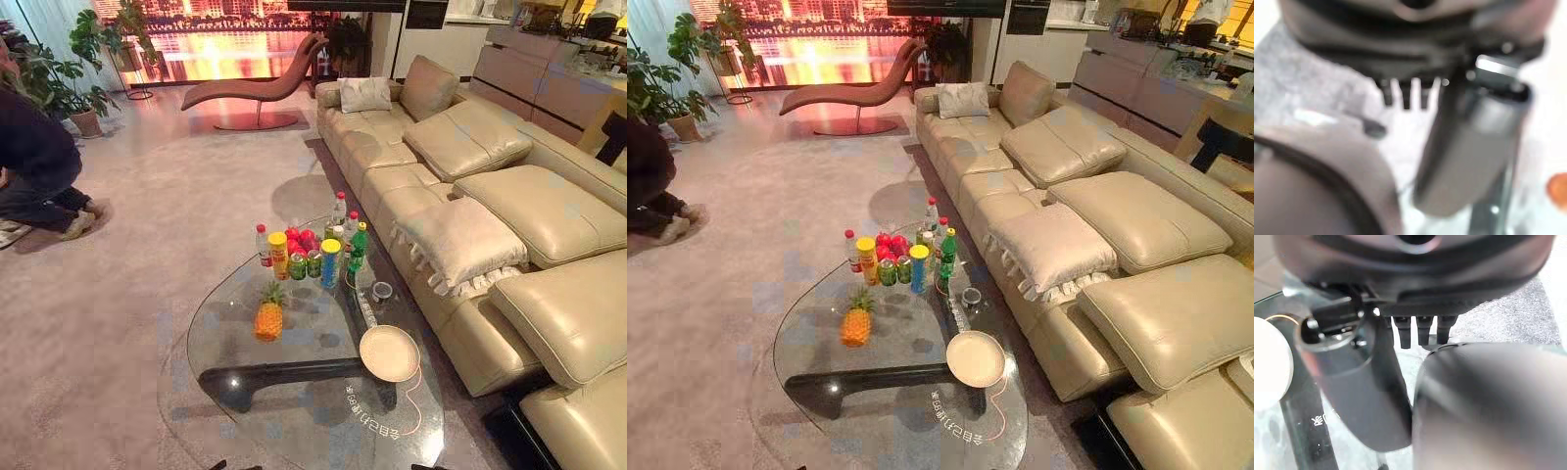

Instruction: Pick up the fruit to the plate

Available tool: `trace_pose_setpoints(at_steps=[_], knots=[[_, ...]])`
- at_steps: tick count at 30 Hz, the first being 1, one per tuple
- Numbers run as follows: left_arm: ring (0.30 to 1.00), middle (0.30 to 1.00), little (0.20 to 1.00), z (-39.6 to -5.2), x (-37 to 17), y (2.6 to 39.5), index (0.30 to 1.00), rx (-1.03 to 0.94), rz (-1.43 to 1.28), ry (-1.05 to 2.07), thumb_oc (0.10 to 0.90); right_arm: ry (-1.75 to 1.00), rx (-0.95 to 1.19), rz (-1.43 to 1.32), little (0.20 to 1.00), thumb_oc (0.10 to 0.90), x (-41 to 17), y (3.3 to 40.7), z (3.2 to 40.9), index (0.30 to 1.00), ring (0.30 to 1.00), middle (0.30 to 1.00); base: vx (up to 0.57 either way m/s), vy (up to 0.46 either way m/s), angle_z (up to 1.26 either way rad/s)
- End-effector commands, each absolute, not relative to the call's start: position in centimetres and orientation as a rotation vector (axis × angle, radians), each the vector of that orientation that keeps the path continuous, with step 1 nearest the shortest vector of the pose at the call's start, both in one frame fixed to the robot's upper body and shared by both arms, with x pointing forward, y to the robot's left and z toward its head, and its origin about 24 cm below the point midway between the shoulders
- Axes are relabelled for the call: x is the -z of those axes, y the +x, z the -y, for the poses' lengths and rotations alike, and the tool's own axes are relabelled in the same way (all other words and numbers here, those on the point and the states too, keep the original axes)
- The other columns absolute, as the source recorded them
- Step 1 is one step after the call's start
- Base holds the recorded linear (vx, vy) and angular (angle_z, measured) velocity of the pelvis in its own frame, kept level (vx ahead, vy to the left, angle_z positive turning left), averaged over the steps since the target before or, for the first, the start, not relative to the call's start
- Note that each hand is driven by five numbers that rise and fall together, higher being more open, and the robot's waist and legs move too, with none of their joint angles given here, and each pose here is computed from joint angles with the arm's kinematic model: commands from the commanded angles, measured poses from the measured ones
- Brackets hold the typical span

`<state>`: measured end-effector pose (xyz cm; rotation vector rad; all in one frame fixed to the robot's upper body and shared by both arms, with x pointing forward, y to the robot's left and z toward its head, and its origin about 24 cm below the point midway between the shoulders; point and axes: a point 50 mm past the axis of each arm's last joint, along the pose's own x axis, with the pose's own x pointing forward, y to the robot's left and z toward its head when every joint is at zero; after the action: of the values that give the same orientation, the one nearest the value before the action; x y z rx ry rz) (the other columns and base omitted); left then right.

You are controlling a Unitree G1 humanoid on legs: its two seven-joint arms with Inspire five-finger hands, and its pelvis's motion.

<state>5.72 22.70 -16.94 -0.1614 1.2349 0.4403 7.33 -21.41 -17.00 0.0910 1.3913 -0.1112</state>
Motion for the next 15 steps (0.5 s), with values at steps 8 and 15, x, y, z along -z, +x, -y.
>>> trace_pose_setpoints(at_steps=[8,15], knots=[[0.900,0.900,0.900,-21.65,16.56,9.22,0.900,-0.403,-1.141,-0.212,0.800,0.039,0.085,-1.473,0.900,0.800,16.97,6.54,22.40,0.900,0.900,0.900,0.02,0.017,0.06],[0.900,0.900,0.900,-21.82,16.47,9.39,0.900,-0.423,-1.131,-0.175,0.800,0.036,0.083,-1.469,0.900,0.800,16.97,6.63,22.32,0.900,0.900,0.900,0.00,0.000,0.00]])
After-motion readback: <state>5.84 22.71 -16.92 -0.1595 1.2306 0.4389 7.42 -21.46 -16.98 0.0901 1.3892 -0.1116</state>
